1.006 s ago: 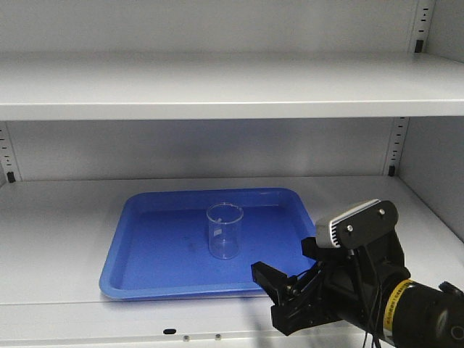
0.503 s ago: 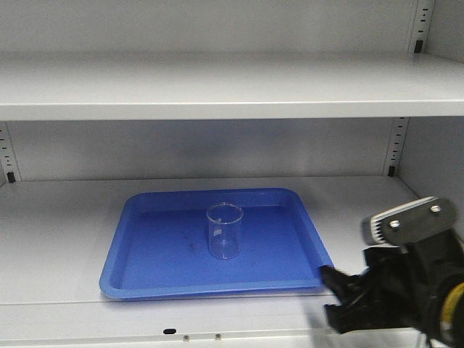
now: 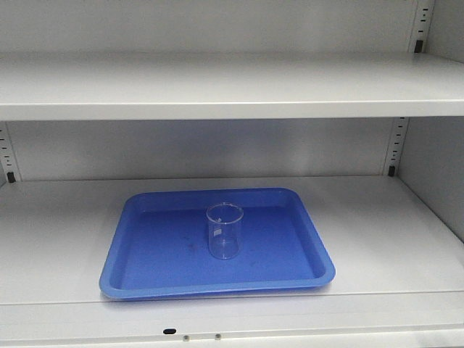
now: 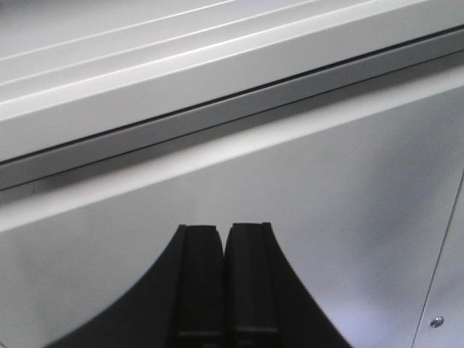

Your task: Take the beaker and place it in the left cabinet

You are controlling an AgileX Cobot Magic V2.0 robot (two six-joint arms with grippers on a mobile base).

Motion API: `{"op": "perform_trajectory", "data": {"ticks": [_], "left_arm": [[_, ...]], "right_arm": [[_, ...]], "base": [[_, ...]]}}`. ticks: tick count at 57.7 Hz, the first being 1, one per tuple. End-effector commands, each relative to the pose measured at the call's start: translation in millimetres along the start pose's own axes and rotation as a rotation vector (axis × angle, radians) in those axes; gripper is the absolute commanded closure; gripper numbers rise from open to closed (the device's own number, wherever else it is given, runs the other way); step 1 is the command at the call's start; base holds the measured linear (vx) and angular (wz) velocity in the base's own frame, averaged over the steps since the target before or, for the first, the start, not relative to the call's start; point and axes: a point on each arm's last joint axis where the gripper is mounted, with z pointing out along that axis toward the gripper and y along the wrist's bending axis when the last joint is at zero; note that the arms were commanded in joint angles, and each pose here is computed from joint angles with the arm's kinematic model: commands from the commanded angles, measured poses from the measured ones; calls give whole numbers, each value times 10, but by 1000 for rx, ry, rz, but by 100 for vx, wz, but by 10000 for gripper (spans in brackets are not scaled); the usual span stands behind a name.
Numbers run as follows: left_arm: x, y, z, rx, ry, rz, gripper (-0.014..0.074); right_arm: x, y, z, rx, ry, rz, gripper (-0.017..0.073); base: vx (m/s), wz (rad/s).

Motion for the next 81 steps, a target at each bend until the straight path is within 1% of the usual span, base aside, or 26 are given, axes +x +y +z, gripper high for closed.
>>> {"op": "perform_trajectory", "data": {"ticks": [1, 8, 13, 15, 16, 22, 27, 34, 81], "left_arm": [[-135, 13, -32, -9, -109, -4, 600], [-135, 13, -32, -9, -109, -4, 600], [-135, 13, -32, -9, -109, -4, 600], [-135, 13, -32, -9, -109, -4, 600], [-135, 13, -32, -9, -109, -4, 600], [-136, 13, -32, -9, -109, -4, 600], [-135, 13, -33, -8, -109, -5, 600], [-135, 13, -33, -8, -109, -4, 600], [-136, 13, -33, -9, -110, -4, 600]], "right_arm": [[66, -24, -194, 3, -160, -8, 506], [456, -81, -392, 41, -197, -6, 573], [737, -115, -487, 70, -236, -6, 571], [777, -126, -515, 85, -244, -6, 570], [793, -135, -528, 99, -225, -4, 570], [833, -157, -609, 143, -233, -2, 568], [842, -160, -590, 144, -210, -5, 568], [830, -154, -601, 136, -230, -2, 568], [835, -156, -598, 139, -223, -1, 568]], "base": [[0, 0], [0, 0], [0, 0], [0, 0], [0, 0], [0, 0], [0, 0], [0, 1], [0, 0]]}}
